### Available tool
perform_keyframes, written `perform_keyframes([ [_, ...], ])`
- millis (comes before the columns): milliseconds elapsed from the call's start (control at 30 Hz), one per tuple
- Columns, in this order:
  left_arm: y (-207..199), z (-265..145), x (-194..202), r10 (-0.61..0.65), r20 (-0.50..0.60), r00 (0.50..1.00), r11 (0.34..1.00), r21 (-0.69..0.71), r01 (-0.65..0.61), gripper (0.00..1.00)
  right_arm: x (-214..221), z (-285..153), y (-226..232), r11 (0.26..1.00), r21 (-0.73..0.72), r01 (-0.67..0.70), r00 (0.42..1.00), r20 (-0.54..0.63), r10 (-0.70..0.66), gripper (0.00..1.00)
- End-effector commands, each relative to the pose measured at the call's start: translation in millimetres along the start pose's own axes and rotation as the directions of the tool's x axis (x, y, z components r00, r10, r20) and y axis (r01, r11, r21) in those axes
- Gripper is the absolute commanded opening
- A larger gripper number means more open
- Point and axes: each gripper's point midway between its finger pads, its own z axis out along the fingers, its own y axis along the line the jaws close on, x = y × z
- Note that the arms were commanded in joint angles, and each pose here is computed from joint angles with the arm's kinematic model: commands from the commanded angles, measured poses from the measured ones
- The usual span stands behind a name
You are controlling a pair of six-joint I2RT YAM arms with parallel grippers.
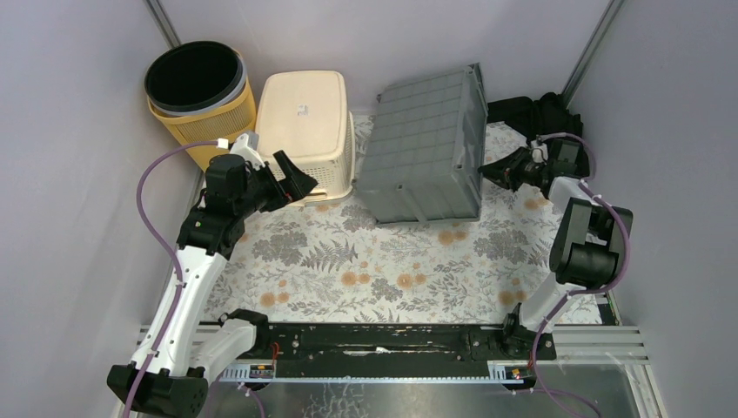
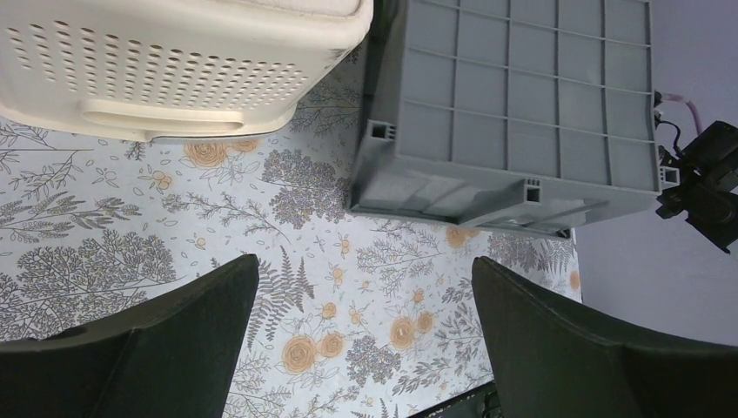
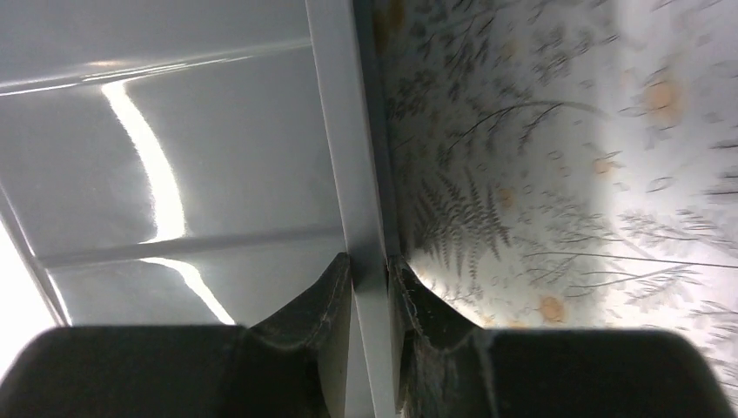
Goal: Turn the large container upside down
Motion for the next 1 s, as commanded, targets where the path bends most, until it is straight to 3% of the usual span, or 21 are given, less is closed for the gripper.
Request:
perform_keyframes([
  [0,-15,-1,-10,0.012,0.031,0.999,0.998,0.057,-0.014,1.0,-40,-21,5,0.998,0.041,0.041,0.993,0.106,-0.045,0.16],
  [400,-19,12,-2,0.024,-0.009,1.0,0.998,0.063,-0.024,1.0,-78,-49,-44,0.979,0.204,-0.019,0.974,0.224,-0.028,0.16],
  [967,-40,42,45,0.064,-0.124,0.99,0.995,0.089,-0.053,1.0,-98,-74,-85,0.937,0.335,-0.097,0.952,0.306,-0.011,0.27],
])
